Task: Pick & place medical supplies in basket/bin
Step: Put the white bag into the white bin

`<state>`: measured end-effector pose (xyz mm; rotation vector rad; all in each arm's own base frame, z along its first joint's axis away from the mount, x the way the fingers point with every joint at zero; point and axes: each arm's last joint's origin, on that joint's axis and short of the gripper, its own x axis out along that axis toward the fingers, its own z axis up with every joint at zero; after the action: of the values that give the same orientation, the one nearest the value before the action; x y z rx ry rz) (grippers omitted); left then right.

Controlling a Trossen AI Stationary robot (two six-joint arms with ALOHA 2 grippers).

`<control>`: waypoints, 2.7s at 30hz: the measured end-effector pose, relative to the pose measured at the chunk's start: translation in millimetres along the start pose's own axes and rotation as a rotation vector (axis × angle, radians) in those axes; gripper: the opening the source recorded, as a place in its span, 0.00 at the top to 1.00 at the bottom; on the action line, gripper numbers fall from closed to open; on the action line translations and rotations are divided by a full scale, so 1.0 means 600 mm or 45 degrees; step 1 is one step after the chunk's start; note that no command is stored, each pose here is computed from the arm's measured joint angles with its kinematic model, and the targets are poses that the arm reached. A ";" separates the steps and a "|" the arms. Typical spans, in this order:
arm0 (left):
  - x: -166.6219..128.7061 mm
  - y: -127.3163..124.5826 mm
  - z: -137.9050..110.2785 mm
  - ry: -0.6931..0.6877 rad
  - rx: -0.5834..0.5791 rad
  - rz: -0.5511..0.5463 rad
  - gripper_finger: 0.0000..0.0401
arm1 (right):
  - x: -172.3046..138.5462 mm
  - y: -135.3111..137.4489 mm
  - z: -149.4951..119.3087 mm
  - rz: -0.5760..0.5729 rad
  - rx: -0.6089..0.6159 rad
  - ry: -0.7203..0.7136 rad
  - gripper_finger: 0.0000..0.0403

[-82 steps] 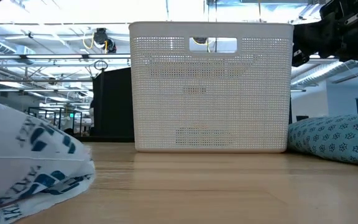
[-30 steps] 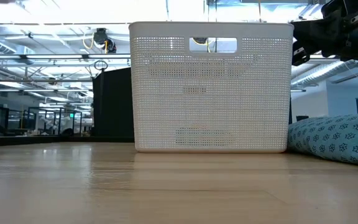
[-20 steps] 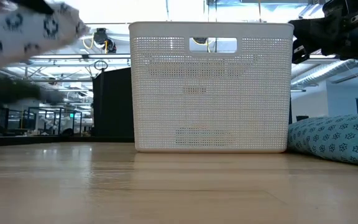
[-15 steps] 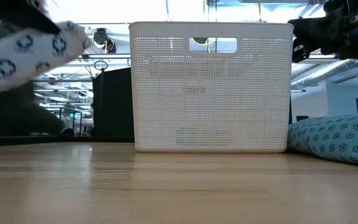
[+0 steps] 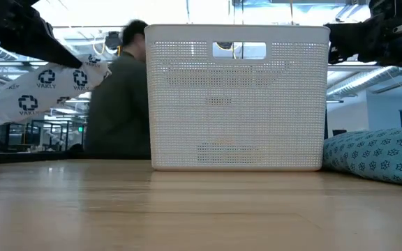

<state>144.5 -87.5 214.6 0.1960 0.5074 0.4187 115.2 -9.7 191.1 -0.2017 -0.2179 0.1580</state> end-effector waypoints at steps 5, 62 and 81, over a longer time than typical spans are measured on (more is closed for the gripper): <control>0.000 -0.001 -0.001 0.013 0.010 -0.025 0.99 | 0.000 0.000 0.002 -0.002 -0.046 -0.016 1.00; 0.353 0.041 0.400 0.102 0.405 -0.493 0.99 | 0.000 -0.001 0.002 -0.010 -0.103 -0.018 1.00; 0.432 -0.033 0.333 0.293 0.268 -0.800 0.98 | 0.000 0.000 0.002 -0.005 -0.094 -0.018 1.00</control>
<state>457.9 -8.5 269.4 0.1805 0.8057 -0.2303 114.9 -9.7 192.6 -0.2740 -0.2384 0.1475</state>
